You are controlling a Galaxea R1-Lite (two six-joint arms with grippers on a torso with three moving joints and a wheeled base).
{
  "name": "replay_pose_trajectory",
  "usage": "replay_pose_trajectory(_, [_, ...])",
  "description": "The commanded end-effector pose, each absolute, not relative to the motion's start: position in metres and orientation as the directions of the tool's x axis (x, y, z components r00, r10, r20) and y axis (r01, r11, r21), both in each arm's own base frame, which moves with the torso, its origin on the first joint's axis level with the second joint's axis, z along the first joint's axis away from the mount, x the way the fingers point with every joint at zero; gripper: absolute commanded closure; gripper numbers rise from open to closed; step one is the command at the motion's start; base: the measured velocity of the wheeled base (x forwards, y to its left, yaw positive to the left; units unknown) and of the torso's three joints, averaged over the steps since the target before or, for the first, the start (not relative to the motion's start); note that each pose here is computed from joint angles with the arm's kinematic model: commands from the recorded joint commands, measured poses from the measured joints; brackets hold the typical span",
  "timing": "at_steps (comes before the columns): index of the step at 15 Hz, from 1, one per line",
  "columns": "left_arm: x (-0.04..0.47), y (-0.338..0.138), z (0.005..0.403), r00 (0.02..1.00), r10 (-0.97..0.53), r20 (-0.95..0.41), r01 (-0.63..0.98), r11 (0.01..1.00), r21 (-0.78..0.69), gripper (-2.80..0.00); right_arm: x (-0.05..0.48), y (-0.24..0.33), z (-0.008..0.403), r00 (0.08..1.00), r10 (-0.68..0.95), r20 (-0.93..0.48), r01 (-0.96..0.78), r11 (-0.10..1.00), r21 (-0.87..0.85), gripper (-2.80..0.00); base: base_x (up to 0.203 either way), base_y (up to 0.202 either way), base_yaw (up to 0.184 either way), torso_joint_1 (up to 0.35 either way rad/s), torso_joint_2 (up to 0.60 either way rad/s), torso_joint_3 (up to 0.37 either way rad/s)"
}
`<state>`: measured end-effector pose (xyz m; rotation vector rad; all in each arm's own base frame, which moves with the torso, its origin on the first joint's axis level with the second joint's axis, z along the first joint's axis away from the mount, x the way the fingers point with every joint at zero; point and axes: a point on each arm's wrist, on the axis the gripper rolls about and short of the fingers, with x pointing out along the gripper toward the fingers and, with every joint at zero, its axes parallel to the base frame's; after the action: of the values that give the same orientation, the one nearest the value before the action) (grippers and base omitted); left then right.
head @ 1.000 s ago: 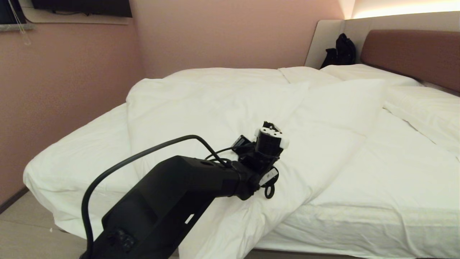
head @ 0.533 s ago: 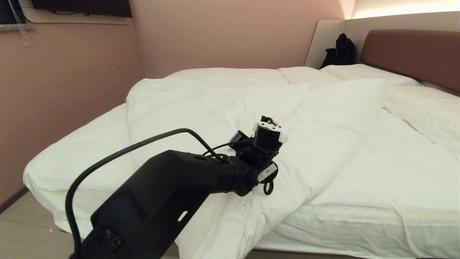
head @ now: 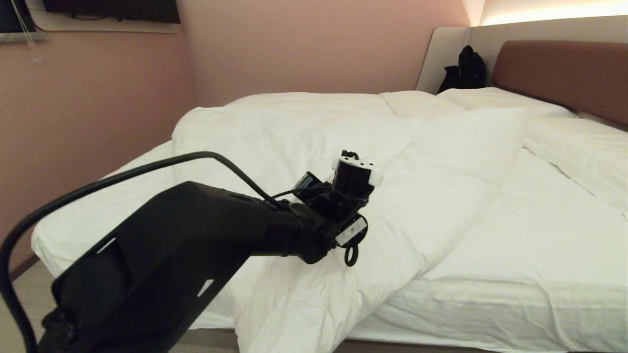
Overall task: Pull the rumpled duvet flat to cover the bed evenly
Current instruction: Flatten the corners of the folded blanket
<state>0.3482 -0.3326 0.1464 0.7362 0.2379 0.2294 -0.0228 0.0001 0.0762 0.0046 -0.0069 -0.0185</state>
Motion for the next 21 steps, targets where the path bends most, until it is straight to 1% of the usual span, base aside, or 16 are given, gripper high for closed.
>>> replay_pose_trajectory(1, [0.335, -0.316, 0.175, 0.943, 0.313, -0.111, -0.162, 0.727, 0.667, 0.00, -0.023, 0.000, 0.076, 1.000, -0.018, 0.008, 0.018, 1.000, 0.005, 0.00, 0.000, 0.000, 0.000, 0.000, 0.00, 0.000])
replay_pose_trajectory(5, [0.315, -0.283, 0.195, 0.918, 0.382, -0.106, -0.212, 0.698, 0.684, 0.00, -0.023, 0.000, 0.076, 1.000, -0.018, 0.008, 0.018, 1.000, 0.005, 0.00, 0.000, 0.000, 0.000, 0.000, 0.00, 0.000])
replay_pose_trajectory(8, [0.299, -0.254, 0.194, 0.895, 0.430, -0.120, -0.219, 0.657, 0.722, 0.00, -0.023, 0.000, 0.076, 1.000, -0.018, 0.008, 0.018, 1.000, 0.005, 0.00, 0.000, 0.000, 0.000, 0.000, 0.00, 0.000])
replay_pose_trajectory(12, [0.279, -0.216, 0.200, 0.867, 0.482, -0.124, -0.242, 0.626, 0.741, 0.00, -0.023, 0.000, 0.076, 1.000, -0.018, 0.008, 0.018, 1.000, 0.005, 0.00, 0.000, 0.000, 0.000, 0.000, 0.00, 0.000])
replay_pose_trajectory(18, [0.252, -0.168, 0.175, 0.819, 0.550, -0.164, -0.204, 0.546, 0.813, 0.00, -0.023, 0.000, 0.076, 1.000, -0.018, 0.008, 0.018, 1.000, 0.005, 0.00, 0.000, 0.000, 0.000, 0.000, 0.00, 0.000])
replay_pose_trajectory(21, [0.239, -0.152, 0.173, 0.807, 0.566, -0.168, -0.206, 0.536, 0.819, 0.00, -0.023, 0.000, 0.076, 1.000, -0.018, 0.008, 0.018, 1.000, 0.005, 0.00, 0.000, 0.000, 0.000, 0.000, 0.00, 0.000])
